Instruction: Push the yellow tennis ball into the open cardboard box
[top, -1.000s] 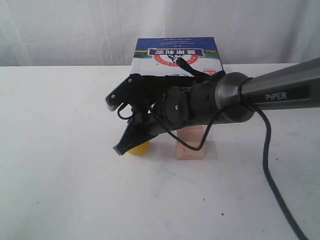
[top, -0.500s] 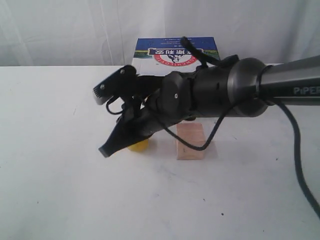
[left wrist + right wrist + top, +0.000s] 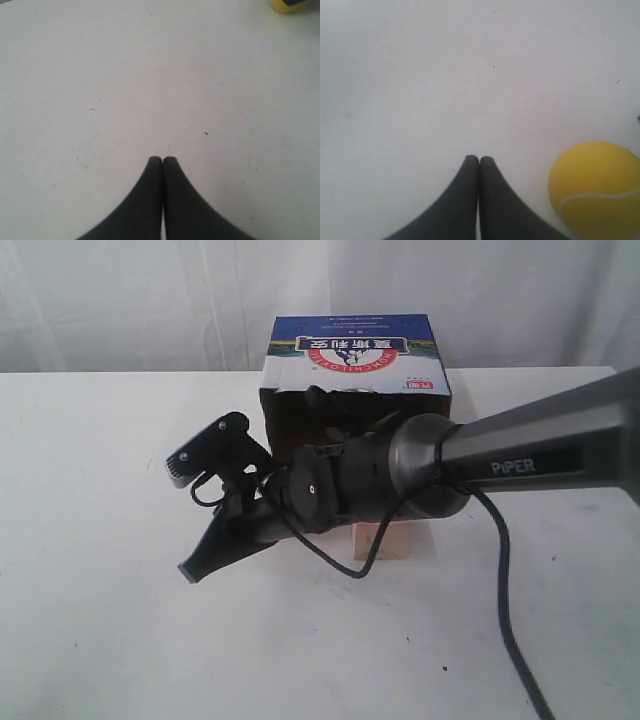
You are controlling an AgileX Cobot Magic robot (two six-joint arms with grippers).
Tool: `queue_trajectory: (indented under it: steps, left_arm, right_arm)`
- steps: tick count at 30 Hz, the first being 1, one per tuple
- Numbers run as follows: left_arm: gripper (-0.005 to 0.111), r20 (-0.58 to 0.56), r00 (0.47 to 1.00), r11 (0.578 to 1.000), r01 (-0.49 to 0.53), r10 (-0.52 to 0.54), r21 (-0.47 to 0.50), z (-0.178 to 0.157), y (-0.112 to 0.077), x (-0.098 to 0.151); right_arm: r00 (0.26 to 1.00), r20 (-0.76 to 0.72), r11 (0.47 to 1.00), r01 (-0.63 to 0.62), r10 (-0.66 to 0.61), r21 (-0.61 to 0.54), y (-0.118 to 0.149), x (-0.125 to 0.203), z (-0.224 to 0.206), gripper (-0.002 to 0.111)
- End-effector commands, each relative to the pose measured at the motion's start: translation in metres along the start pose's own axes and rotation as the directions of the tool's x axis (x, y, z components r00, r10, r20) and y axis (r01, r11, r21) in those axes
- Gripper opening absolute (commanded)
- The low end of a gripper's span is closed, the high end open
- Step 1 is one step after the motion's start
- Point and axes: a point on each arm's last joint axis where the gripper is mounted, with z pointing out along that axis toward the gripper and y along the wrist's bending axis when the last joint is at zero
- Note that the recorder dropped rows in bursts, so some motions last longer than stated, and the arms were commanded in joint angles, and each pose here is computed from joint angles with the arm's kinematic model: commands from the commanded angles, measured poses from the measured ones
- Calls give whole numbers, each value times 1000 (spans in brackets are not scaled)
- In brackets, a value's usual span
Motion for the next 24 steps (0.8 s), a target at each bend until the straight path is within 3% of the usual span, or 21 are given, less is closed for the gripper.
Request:
queue_trajectory:
  steps: [1, 8, 14, 18, 20, 23, 24]
  left_arm:
    - [0, -9, 1000, 1000, -6, 6, 4, 0, 0, 2]
    - [0, -9, 1000, 1000, -6, 6, 4, 0, 0, 2]
    - [0, -9, 1000, 1000, -6, 6, 4, 0, 0, 2]
    - [0, -9, 1000, 1000, -6, 6, 4, 0, 0, 2]
    - [0, -9, 1000, 1000, -6, 6, 4, 0, 0, 2]
    - [0, -9, 1000, 1000, -6, 6, 4, 0, 0, 2]
    - [0, -9, 1000, 1000, -6, 6, 4, 0, 0, 2]
  right_arm:
    - [999, 0, 999, -32, 32, 37, -19, 4, 3, 0]
    - [996, 57, 989, -79, 72, 123, -62, -4, -4, 0]
    - [985, 148, 984, 65, -90, 165, -67, -37, -30, 0]
    - [999, 42, 998, -1, -1, 56, -57, -30, -36, 0]
    - [995, -105, 999, -5, 0, -50, -43, -16, -34, 0]
    - [994, -109, 998, -10, 4, -55, -40, -15, -31, 0]
    - [992, -108, 997, -69, 64, -40, -41, -15, -29, 0]
